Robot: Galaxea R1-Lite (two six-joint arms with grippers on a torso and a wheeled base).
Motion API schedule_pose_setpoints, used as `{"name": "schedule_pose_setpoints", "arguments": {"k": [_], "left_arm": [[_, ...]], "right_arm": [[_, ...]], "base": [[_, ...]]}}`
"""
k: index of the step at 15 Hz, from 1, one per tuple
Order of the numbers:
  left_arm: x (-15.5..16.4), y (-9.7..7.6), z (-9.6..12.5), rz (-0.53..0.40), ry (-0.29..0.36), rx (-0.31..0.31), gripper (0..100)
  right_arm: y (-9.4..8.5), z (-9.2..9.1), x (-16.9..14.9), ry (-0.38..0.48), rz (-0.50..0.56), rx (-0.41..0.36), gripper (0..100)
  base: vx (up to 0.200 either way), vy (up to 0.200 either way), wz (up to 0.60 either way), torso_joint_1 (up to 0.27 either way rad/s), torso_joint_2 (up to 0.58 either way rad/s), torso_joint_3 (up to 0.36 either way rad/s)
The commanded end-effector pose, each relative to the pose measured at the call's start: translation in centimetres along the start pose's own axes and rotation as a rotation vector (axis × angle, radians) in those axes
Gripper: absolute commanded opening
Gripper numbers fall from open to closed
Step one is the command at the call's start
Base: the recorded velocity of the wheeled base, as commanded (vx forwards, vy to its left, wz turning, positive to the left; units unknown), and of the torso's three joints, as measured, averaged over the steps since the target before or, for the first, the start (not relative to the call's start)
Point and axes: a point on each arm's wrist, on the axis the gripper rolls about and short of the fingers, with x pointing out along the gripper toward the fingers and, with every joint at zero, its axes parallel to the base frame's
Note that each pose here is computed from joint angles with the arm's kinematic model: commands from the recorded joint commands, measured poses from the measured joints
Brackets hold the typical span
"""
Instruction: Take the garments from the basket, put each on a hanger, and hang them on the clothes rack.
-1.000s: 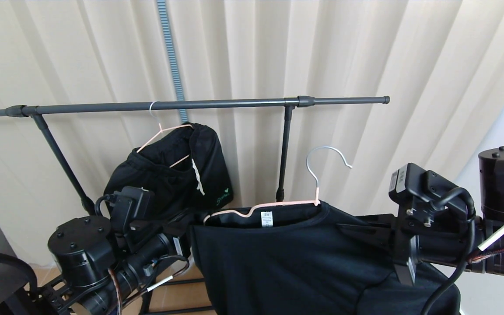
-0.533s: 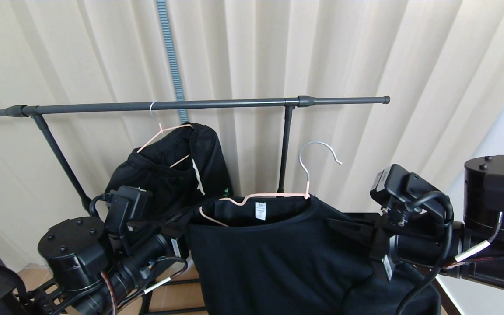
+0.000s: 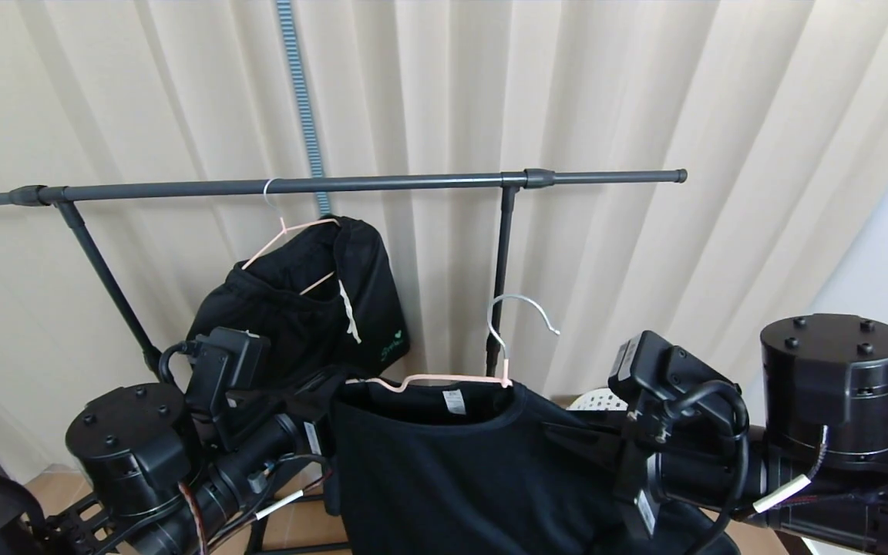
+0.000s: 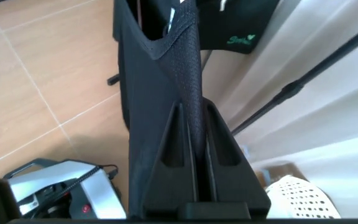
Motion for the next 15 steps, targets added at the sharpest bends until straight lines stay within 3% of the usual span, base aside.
{"name": "schedule_pose_setpoints", "arguments": {"k": [1,9,11,15], "left_arm": [[-0.2,-0.4,0.2,-0.017,-0.01,0.0,0],[-1.1,-2.1,0.4,-0.089,-0.012,0.002,0],[-1.8,-2.9,0.8,-0.131,-0.031,-0.002,0],[-2.5,-3.8,1.1,-0.174,-0.042,-0.002,0]], "right_arm": [[0.3,-0.3,0.6,0.011,0.021,-0.002,0],[1.5,-1.2,2.7,-0.057,0.052,0.034,0],[2.1,-1.3,3.4,-0.089,0.067,0.097,0],[2.8,-1.7,4.3,-0.138,0.082,0.099,0]], "base": [[0.0,0.0,0.0,0.0,0.0,0.0],[0.0,0.0,0.0,0.0,0.0,0.0],[0.0,0.0,0.0,0.0,0.0,0.0],[0.0,0.0,0.0,0.0,0.0,0.0]]}}
